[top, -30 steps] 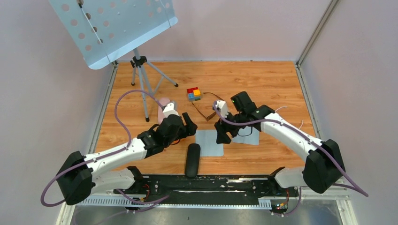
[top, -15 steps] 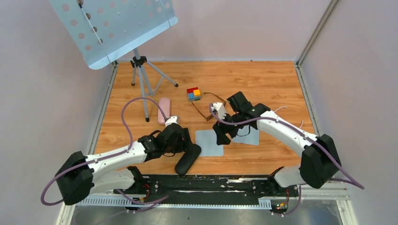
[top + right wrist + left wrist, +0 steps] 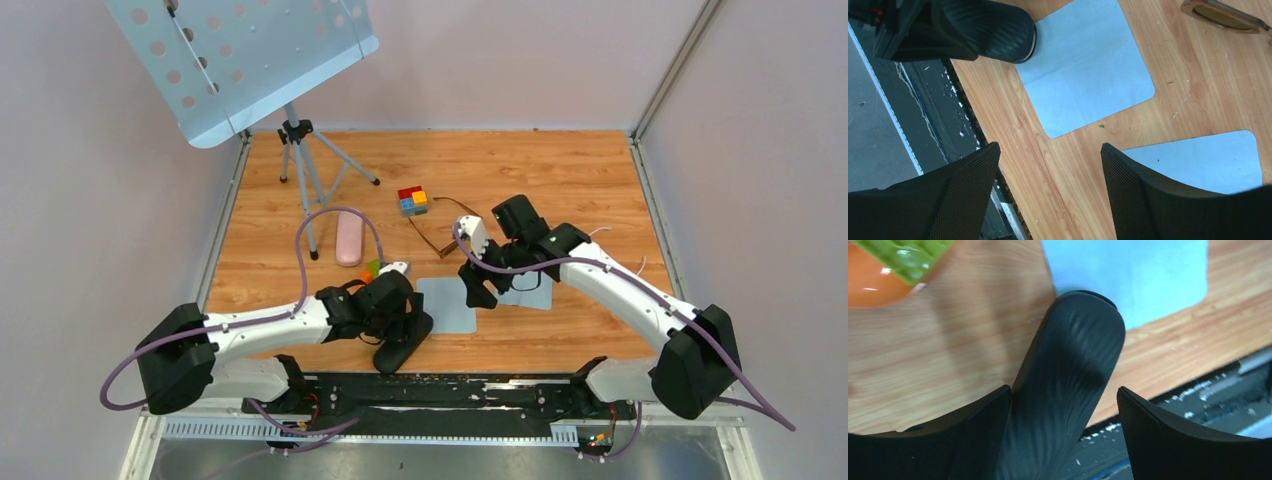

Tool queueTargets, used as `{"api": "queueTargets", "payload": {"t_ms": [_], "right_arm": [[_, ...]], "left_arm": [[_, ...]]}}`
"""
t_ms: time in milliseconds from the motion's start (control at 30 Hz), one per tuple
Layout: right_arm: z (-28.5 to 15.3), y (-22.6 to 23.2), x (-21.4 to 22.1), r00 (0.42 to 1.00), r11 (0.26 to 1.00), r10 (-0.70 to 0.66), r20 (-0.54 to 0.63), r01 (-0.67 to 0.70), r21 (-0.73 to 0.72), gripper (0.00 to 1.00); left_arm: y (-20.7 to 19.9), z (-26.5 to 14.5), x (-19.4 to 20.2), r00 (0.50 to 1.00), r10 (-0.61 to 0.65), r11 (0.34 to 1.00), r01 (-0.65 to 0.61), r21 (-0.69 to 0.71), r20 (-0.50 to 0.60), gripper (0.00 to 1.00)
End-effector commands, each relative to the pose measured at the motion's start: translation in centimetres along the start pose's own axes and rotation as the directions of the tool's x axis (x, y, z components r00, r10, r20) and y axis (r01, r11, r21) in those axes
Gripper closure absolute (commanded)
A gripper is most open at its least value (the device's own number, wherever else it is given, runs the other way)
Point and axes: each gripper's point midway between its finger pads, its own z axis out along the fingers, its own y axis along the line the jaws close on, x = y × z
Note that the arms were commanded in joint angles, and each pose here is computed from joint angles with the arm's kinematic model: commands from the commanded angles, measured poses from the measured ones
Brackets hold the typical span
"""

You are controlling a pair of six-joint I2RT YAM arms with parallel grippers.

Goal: Organize the sunglasses
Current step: Pick up the sunglasses case from the center of the board.

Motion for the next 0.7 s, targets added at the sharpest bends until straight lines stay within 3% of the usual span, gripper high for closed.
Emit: {"api": "queueTargets", "payload": {"t_ms": [0,400,667], "right_arm": [[-1.0,0.3,0.5,0.999,1.0,0.002,-0.034,-0.002,0.006,0.21],[2.0,2.2,1.8,0.987,0.987,0.089,-0.134,-0.106,-0.122,0.18],[3.8,5.6,1.9,0.982,0.972,0.041,-0.183,-0.082,-0.221,0.17]], "left_arm": [[-3.2,-0.7,1.3,0.999,0.001,0.989,0.006,0.144,-0.047,0.19],[-3.7,-2.2,4.5,0.988,-0.099,0.967,0.124,0.221,-0.119,0.19],[-4.1,-2.3,3.7,0.982,-0.184,0.944,0.187,0.272,-0.035,0.19]]}}
